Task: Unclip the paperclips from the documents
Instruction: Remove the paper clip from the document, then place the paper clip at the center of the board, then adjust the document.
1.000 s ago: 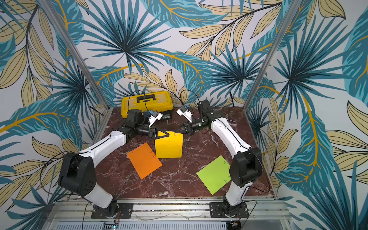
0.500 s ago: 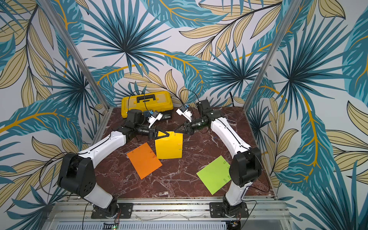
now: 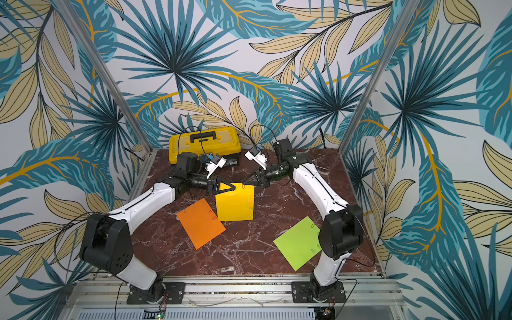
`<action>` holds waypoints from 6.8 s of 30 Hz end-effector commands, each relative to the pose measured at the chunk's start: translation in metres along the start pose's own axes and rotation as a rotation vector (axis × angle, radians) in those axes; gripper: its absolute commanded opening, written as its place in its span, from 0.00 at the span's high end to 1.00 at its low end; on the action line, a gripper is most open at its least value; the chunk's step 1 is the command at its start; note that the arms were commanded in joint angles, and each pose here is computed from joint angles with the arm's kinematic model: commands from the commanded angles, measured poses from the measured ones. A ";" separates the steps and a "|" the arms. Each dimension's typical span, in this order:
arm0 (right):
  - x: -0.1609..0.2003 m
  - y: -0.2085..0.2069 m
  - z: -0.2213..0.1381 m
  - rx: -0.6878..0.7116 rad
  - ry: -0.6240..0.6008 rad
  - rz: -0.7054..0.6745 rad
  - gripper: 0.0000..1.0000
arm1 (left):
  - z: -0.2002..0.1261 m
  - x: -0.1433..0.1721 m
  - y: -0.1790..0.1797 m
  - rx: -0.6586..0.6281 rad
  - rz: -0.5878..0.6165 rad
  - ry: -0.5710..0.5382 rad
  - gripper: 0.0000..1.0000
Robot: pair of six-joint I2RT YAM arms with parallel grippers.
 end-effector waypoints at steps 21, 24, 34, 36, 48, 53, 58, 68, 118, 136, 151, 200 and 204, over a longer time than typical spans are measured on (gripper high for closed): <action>-0.006 -0.012 0.000 0.019 -0.008 0.018 0.94 | -0.003 0.000 -0.013 0.014 0.027 0.000 1.00; -0.007 -0.013 -0.001 0.019 -0.012 0.018 0.94 | -0.003 0.000 -0.014 0.015 0.030 -0.001 1.00; -0.009 -0.014 -0.002 0.017 -0.022 0.020 0.94 | -0.003 0.000 -0.013 0.014 0.024 -0.001 1.00; -0.010 -0.014 -0.003 0.016 -0.024 0.018 0.94 | -0.003 0.000 -0.013 0.014 0.025 0.000 1.00; -0.018 -0.017 -0.010 0.033 -0.063 0.012 0.94 | -0.002 0.003 -0.010 0.017 0.012 0.004 1.00; -0.022 -0.020 -0.013 0.038 -0.081 0.015 0.94 | -0.002 0.003 -0.010 0.018 0.010 0.005 1.00; -0.024 -0.029 -0.019 0.086 -0.093 0.028 0.94 | -0.002 0.004 -0.010 0.017 0.009 0.005 1.00; -0.011 -0.067 -0.045 0.280 -0.132 0.140 0.94 | -0.002 0.003 -0.009 0.008 0.012 0.003 1.00; 0.234 -0.218 -0.155 0.984 0.004 1.142 0.92 | -0.006 0.000 -0.007 -0.034 0.023 -0.011 1.00; 0.225 -0.210 -0.161 0.998 0.013 1.095 0.73 | -0.006 -0.001 -0.007 -0.032 0.022 -0.010 1.00; 0.113 -0.111 -0.131 0.788 -0.075 0.536 0.46 | -0.003 -0.026 -0.013 0.026 0.047 -0.018 1.00; 0.005 0.019 -0.038 0.093 -0.288 -0.051 1.00 | 0.018 -0.061 -0.032 0.131 0.082 0.005 0.76; -0.001 0.019 -0.041 0.111 -0.299 -0.055 1.00 | 0.012 -0.060 -0.028 0.119 0.041 -0.001 0.56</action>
Point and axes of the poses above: each gripper's point midway between its finger pads, its own z axis out along the fingers, its own y axis along the line the jaws close on, x = y × z, the point moved 3 cm from there along -z, back along the fingers, and after that the axes turned 3 degrees about -z, right-handed, at the moved point
